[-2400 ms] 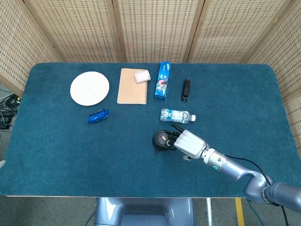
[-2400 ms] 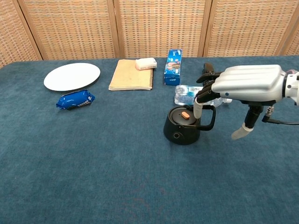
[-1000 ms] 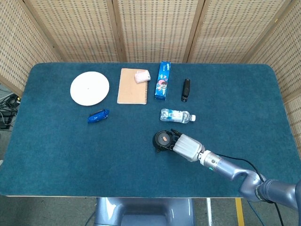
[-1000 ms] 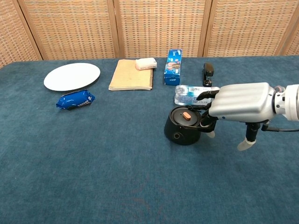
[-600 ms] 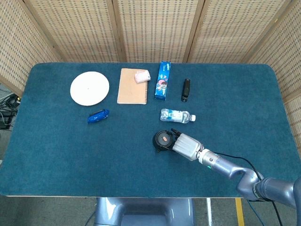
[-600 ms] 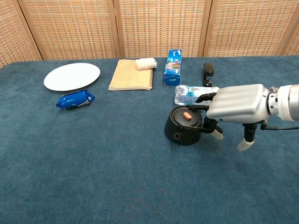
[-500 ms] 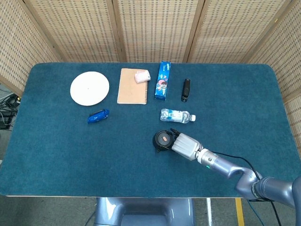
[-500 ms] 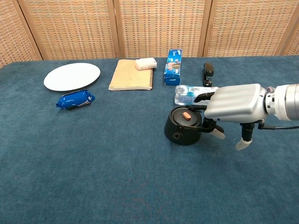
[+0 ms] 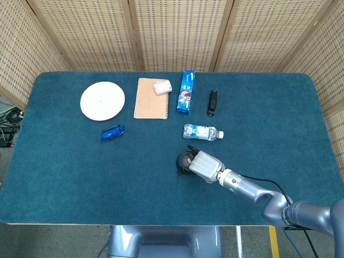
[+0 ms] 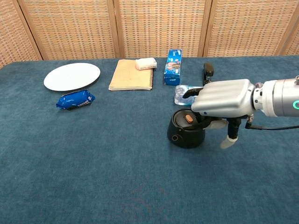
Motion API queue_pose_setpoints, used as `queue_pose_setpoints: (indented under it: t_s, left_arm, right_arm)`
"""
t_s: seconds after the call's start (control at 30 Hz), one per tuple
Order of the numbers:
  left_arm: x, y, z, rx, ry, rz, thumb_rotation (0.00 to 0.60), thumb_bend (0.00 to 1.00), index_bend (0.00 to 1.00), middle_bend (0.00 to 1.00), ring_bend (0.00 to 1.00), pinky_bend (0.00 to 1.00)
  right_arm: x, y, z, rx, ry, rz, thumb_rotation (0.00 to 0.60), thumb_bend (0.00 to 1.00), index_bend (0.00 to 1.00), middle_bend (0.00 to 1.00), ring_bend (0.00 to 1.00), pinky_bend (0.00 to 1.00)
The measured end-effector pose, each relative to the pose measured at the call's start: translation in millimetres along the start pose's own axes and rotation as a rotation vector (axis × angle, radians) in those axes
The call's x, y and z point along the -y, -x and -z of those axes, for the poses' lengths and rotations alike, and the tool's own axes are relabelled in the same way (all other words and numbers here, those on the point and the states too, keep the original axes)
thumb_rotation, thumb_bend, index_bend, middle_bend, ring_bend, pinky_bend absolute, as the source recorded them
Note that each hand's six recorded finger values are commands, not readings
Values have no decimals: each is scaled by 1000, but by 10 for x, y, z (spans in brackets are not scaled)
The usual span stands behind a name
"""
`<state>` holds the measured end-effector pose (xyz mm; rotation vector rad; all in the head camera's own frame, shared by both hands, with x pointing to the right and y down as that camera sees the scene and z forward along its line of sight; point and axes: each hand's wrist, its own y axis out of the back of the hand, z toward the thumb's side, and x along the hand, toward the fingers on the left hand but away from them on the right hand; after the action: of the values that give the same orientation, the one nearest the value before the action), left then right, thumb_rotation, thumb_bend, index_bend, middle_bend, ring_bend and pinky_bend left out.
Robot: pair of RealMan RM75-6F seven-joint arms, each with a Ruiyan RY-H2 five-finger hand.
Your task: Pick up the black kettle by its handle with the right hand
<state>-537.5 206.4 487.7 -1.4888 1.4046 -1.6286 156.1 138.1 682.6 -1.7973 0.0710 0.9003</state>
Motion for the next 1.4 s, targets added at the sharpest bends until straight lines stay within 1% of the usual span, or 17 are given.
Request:
queue_pose_setpoints:
  t_s: [0.1, 0.17, 0.4, 0.43, 0.5, 0.6, 0.67, 0.77, 0.83, 1.0, 1.13, 1.17, 1.2, 1.23, 1.27, 1.37, 1.4]
  left_arm:
    - [-7, 2, 9, -1, 6, 0, 600, 0, 0, 0, 0, 0]
    - [-16, 3, 20, -2, 10, -1, 600, 0, 0, 0, 0, 0]
    - [-33, 1, 60, -7, 19, 2, 600, 0, 0, 0, 0, 0]
    - [-36, -1, 67, -8, 21, 2, 600, 0, 0, 0, 0, 0]
    - [-43, -3, 74, -7, 24, 1, 600, 0, 0, 0, 0, 0]
    - [-51, -5, 82, -6, 26, 1, 600, 0, 0, 0, 0, 0]
    - [-51, -6, 81, -4, 30, 2, 600, 0, 0, 0, 0, 0]
    - [-52, -3, 81, -4, 29, 1, 600, 0, 0, 0, 0, 0]
    - [-52, -1, 78, -5, 27, 0, 600, 0, 0, 0, 0, 0]
    - [-49, 1, 69, -4, 27, 0, 600, 0, 0, 0, 0, 0]
    - [-46, 3, 60, -1, 28, 1, 600, 0, 0, 0, 0, 0]
    - [-46, 4, 59, -1, 28, 1, 600, 0, 0, 0, 0, 0]
    - [-46, 5, 59, 0, 29, 1, 600, 0, 0, 0, 0, 0]
    - [-48, 6, 58, 1, 31, 1, 600, 0, 0, 0, 0, 0]
    - [-49, 7, 57, 1, 31, 1, 600, 0, 0, 0, 0, 0]
    - [-49, 8, 57, 3, 32, 2, 600, 0, 0, 0, 0, 0]
    - [-48, 8, 58, 2, 32, 2, 600, 0, 0, 0, 0, 0]
  right_arm:
    - [-77, 32, -32, 1, 38, 9, 600, 0, 1000, 995, 797, 52]
    - [-138, 54, -49, 4, 69, 14, 600, 0, 1000, 1000, 839, 122]
    - [-298, 94, -31, 30, 158, 19, 598, 0, 1000, 1000, 915, 275]
    - [-318, 94, -16, 38, 171, 19, 584, 0, 1000, 1000, 923, 294]
    - [-344, 90, 10, 50, 187, 17, 532, 0, 1000, 1000, 934, 314]
    - [-374, 77, 56, 75, 206, 9, 412, 0, 1000, 1000, 941, 321]
    - [-387, 64, 89, 95, 219, 2, 308, 0, 1000, 1000, 941, 316]
    - [-402, 39, 128, 132, 245, -11, 208, 0, 1000, 1000, 941, 276]
    - [-420, 21, 140, 161, 274, -18, 188, 0, 1000, 1000, 941, 247]
    - [-502, -33, 138, 231, 340, -14, 192, 0, 1000, 1000, 953, 183]
    - [-586, -81, 106, 281, 394, -1, 191, 0, 1000, 1000, 971, 165]
    - [-600, -90, 99, 289, 405, 1, 188, 33, 1000, 1000, 972, 157]
    - [-609, -96, 89, 295, 415, 1, 187, 91, 1000, 1000, 973, 153]
    - [-619, -101, 72, 298, 424, -2, 185, 216, 1000, 1000, 973, 152]
    - [-626, -103, 61, 300, 427, -4, 183, 378, 1000, 1000, 973, 152]
    - [-652, -107, 31, 303, 422, -6, 189, 672, 1000, 1000, 974, 151]
    - [-656, -107, 24, 303, 422, -8, 192, 712, 1000, 1000, 975, 151]
